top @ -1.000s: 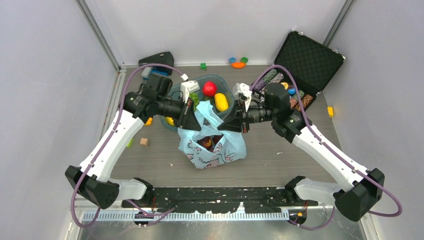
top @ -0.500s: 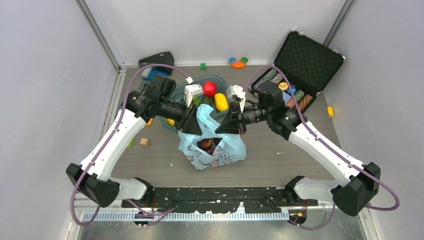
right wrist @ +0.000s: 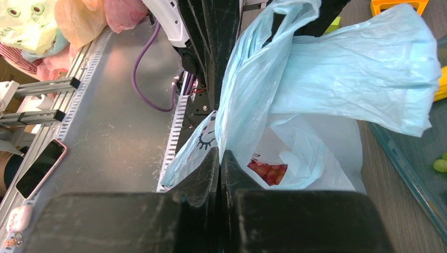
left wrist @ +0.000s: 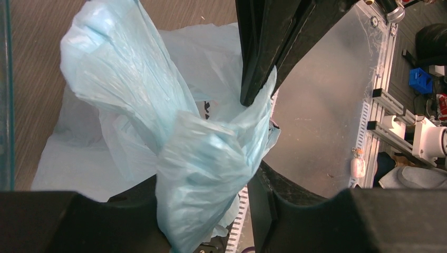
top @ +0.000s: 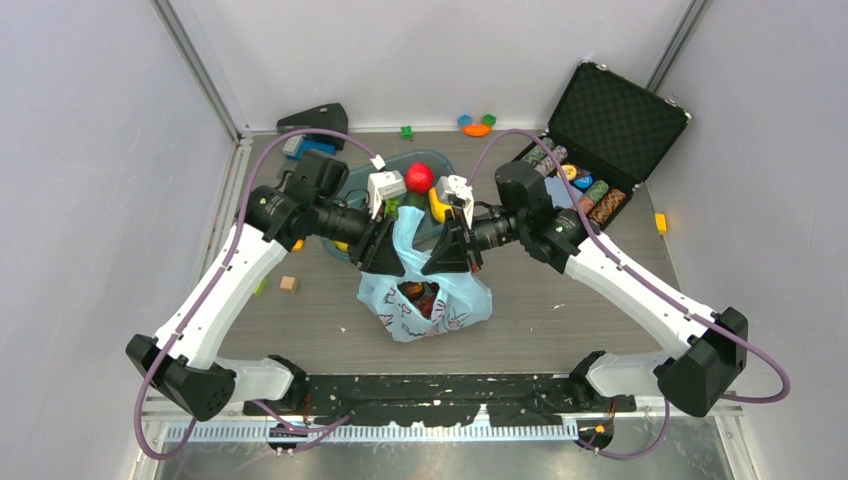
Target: Place the fake fruits into the plastic bag and tie a complex knot
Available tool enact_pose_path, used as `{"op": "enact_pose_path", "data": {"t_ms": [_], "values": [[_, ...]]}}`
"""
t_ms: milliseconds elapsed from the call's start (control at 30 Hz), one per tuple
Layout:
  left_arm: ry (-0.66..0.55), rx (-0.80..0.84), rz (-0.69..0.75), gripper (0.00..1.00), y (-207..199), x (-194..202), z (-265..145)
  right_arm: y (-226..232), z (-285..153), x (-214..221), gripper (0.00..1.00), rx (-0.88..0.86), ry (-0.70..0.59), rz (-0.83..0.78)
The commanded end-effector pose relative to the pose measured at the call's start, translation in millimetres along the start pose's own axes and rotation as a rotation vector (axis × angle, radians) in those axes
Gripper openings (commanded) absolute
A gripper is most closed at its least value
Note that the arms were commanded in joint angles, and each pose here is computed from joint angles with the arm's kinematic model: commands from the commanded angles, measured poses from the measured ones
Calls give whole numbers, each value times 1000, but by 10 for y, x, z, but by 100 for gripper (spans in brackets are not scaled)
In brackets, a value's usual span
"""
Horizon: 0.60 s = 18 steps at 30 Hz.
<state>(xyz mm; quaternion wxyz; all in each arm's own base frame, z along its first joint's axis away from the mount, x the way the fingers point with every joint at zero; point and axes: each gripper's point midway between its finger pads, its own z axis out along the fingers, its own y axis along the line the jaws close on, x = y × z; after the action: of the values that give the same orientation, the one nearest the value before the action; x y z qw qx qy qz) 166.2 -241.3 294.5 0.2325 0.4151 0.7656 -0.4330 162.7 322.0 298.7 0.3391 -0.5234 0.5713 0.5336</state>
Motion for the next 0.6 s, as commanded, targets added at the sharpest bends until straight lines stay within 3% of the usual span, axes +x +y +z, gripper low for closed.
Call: {"op": "enact_pose_path", "data": {"t_ms": [0, 300, 433, 567], "values": [[-45, 25, 60, 41, -113, -93, -56, 79, 11, -106, 5, -40, 5, -44], [-57, 65, 79, 34, -142, -71, -18, 54, 23, -36, 5, -46, 53, -31], [-62, 95, 94, 53, -183, -59, -10, 69, 22, -26, 5, -57, 56, -32], [-72, 111, 115, 57, -207, -54, -9, 86, 19, -27, 5, -66, 58, -34]]}}
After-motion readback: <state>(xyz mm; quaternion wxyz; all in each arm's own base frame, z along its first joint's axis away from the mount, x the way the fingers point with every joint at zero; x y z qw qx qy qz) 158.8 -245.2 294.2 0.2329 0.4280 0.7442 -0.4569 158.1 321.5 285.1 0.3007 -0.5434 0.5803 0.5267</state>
